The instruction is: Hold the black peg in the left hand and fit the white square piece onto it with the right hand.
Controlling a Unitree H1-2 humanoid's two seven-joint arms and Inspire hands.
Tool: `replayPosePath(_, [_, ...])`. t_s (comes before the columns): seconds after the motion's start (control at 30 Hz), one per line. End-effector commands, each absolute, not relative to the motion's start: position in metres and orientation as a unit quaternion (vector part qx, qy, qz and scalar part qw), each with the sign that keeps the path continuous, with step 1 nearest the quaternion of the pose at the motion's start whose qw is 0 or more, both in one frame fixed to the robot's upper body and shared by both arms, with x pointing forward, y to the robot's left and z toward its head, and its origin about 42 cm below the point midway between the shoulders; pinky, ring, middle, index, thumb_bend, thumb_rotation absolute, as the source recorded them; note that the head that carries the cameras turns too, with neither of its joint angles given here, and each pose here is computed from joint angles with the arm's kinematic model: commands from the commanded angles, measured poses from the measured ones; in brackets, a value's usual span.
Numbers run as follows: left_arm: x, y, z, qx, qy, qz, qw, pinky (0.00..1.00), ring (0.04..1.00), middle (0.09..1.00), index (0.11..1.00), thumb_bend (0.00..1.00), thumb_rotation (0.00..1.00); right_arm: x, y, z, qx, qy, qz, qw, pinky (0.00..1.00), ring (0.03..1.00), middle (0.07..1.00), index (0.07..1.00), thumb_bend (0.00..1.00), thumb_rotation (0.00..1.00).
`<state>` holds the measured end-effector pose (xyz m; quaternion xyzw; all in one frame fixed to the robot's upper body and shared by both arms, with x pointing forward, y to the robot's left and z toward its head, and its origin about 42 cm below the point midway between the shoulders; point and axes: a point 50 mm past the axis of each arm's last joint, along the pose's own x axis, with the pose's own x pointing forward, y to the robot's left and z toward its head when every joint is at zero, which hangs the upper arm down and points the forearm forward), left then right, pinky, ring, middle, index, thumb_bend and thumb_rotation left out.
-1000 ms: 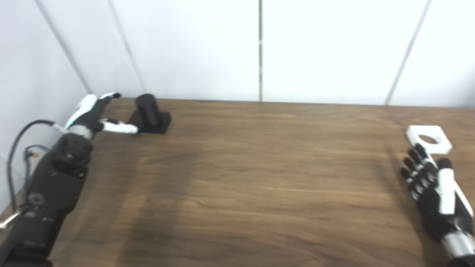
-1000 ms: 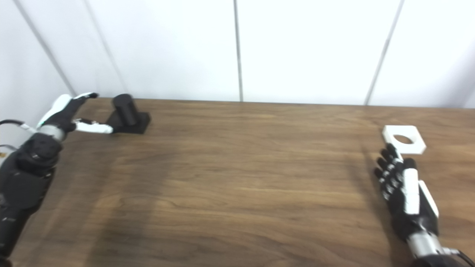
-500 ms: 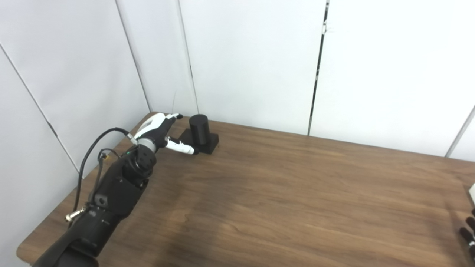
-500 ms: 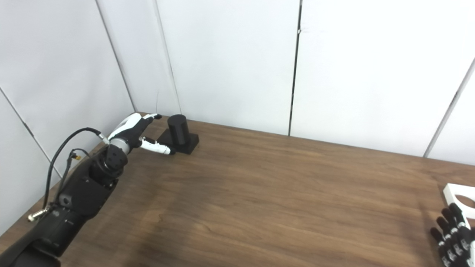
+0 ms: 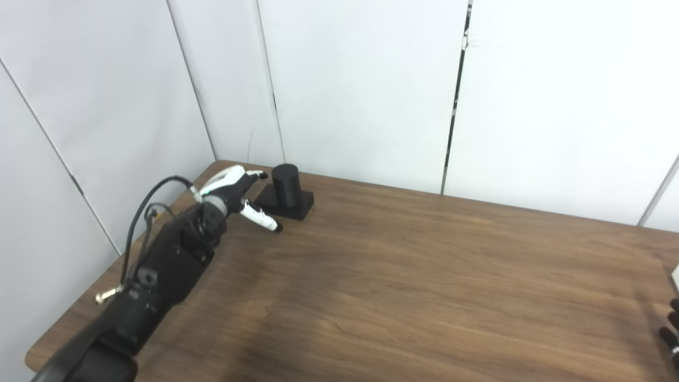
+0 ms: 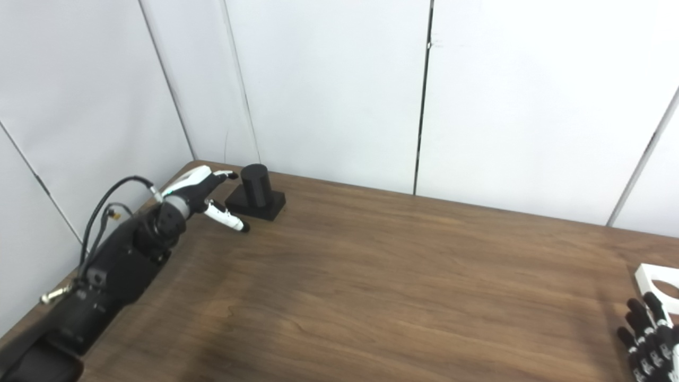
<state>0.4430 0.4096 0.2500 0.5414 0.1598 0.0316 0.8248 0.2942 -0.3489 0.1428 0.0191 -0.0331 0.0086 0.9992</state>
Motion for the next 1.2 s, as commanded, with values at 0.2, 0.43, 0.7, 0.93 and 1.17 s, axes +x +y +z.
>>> replayPosePath(0.2, [0.469, 0.414, 0.313, 0.578, 0.12, 0.069, 0.805, 1.0, 1.0, 0.992, 0.92, 1.0, 0.15, 0.288, -0.352, 0.151, 0.009, -0.05, 0.02, 0.999, 1.0, 1.0, 0.969, 1.0, 0.62, 1.0])
replayPosePath(0.43, [0.482, 0.407, 0.318, 0.596, 0.109, 0.051, 0.794, 1.0, 1.0, 0.995, 0.932, 1.0, 0.24, 0.284, -0.359, 0.147, 0.007, -0.049, 0.04, 0.998, 1.0, 1.0, 0.991, 1.0, 0.68, 1.0])
replayPosePath(0.7, [0.496, 0.402, 0.315, 0.597, 0.119, 0.037, 0.792, 1.0, 1.0, 0.995, 0.923, 1.0, 0.19, 0.279, -0.368, 0.149, 0.005, -0.04, 0.04, 0.998, 1.0, 1.0, 1.0, 1.0, 0.7, 1.0])
replayPosePath(0.93, [0.505, 0.398, 0.312, 0.586, 0.153, 0.025, 0.795, 1.0, 1.0, 1.0, 0.93, 1.0, 0.16, 0.275, -0.374, 0.153, 0.003, -0.033, 0.039, 0.999, 1.0, 1.0, 1.0, 1.0, 0.7, 1.0])
replayPosePath(1.17, [0.508, 0.398, 0.307, 0.582, 0.174, 0.013, 0.794, 1.0, 1.0, 1.0, 0.925, 1.0, 0.18, 0.269, -0.372, 0.157, -0.001, -0.03, 0.043, 0.999, 1.0, 1.0, 0.999, 1.0, 0.7, 1.0])
